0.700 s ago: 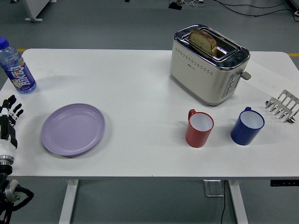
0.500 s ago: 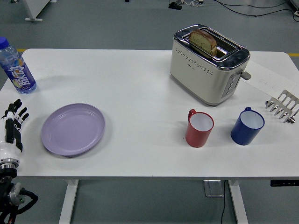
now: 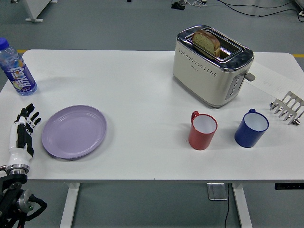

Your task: Push plate across desktop

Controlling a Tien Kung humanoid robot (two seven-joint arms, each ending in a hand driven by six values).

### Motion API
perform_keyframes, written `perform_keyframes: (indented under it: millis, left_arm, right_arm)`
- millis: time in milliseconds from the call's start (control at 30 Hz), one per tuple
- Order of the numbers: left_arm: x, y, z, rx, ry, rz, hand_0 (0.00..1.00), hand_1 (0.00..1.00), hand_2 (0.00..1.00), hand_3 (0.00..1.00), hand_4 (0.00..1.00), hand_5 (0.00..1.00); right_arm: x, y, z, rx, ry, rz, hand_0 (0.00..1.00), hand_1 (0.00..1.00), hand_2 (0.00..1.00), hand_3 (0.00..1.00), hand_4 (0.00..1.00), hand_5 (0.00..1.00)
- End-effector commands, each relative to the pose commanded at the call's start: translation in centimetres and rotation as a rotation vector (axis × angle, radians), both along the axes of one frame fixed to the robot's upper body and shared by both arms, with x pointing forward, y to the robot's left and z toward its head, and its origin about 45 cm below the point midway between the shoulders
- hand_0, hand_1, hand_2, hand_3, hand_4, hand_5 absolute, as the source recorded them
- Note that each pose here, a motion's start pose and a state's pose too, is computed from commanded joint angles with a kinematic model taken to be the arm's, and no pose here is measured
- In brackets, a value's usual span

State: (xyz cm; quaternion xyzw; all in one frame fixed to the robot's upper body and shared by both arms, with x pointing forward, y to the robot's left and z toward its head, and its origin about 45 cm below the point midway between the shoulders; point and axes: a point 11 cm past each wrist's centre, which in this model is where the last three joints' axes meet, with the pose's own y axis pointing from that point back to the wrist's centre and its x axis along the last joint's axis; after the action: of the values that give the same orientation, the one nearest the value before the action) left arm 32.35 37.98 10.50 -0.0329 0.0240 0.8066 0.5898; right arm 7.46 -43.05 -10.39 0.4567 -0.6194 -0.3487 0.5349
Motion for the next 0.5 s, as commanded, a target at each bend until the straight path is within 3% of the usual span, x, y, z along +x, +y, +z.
perform_keyframes:
  millis: [500]
  left_arm:
    - [0.17,-2.8,-0.2,-0.040,-0.018,-0.034,0.834,0.884,0.945,0.874,0.550,0.998]
  right_arm:
    - [0.0,-0.1,0.0,-0.001,0.001,0.004,0.656,0.640,0.715,0.667,0.252,0.281]
